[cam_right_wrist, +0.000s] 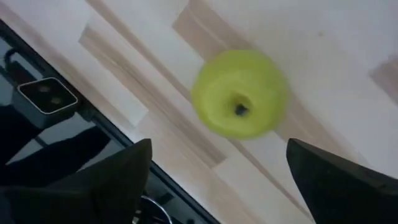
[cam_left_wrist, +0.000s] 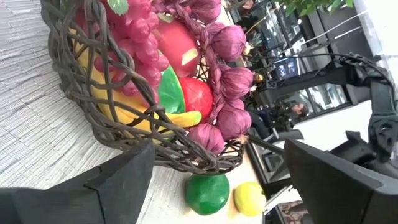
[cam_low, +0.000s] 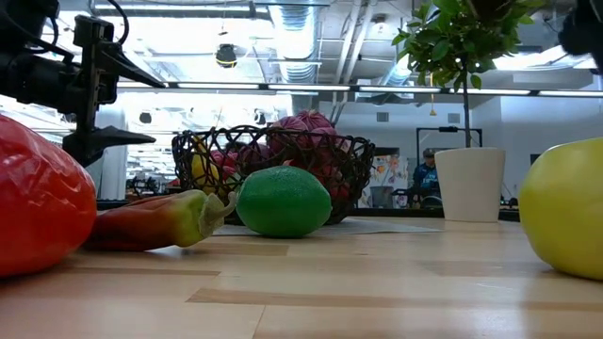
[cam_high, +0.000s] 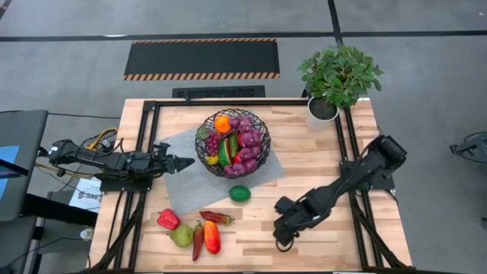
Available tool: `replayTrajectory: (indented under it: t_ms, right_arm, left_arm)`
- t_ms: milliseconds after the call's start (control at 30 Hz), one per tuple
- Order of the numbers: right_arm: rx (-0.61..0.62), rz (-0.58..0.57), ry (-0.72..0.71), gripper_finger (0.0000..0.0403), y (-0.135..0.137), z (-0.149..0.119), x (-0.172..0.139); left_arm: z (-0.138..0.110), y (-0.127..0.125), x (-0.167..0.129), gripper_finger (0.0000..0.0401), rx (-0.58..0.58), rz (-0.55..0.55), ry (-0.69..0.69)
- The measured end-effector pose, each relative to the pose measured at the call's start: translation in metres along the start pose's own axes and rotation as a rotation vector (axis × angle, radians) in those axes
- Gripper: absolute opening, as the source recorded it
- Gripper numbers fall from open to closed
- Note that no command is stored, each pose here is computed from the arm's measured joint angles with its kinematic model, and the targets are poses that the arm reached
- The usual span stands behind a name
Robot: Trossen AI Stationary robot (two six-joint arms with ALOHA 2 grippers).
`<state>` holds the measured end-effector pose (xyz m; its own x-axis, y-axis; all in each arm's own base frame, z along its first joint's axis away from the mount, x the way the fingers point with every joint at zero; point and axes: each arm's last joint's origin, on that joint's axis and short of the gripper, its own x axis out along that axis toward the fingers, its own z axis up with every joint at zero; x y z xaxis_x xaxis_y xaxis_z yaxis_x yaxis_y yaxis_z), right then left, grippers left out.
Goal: Build produce basket
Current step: Put the green apple into the wired basket
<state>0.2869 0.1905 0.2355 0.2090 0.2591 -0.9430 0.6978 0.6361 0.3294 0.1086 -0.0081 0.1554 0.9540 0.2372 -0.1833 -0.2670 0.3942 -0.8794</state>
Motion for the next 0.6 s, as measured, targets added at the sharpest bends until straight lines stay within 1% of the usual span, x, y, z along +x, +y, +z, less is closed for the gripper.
replayTrajectory:
  t_ms: [100, 267, 367, 467, 600]
  right_arm:
    - [0.002, -0.031, 0.005, 0.0376, 0.002, 0.004, 0.019]
    - [0.018, -0.106, 0.011, 0.0374, 0.0, 0.01, 0.045]
    - [0.021, -0.104, 0.008, 0.0376, 0.002, 0.015, 0.057]
    - [-0.009, -0.083, 0.006, 0.0377, 0.006, 0.018, 0.066]
    - [0.0, -0.095, 0.007, 0.0371, 0.005, 0.023, 0.074]
  left_arm:
    - [0.0, 0.0, 0.0, 0.0346, 0.001, -0.001, 0.008]
    - [-0.001, 0.0, 0.0, 0.0346, 0.001, -0.003, 0.014]
    - [-0.001, 0.0, 0.0, 0.0346, 0.001, -0.002, 0.014]
    - [-0.001, 0.0, 0.0, 0.0346, 0.001, -0.003, 0.014]
    - [-0.001, 0.0, 0.0, 0.0346, 0.001, -0.003, 0.014]
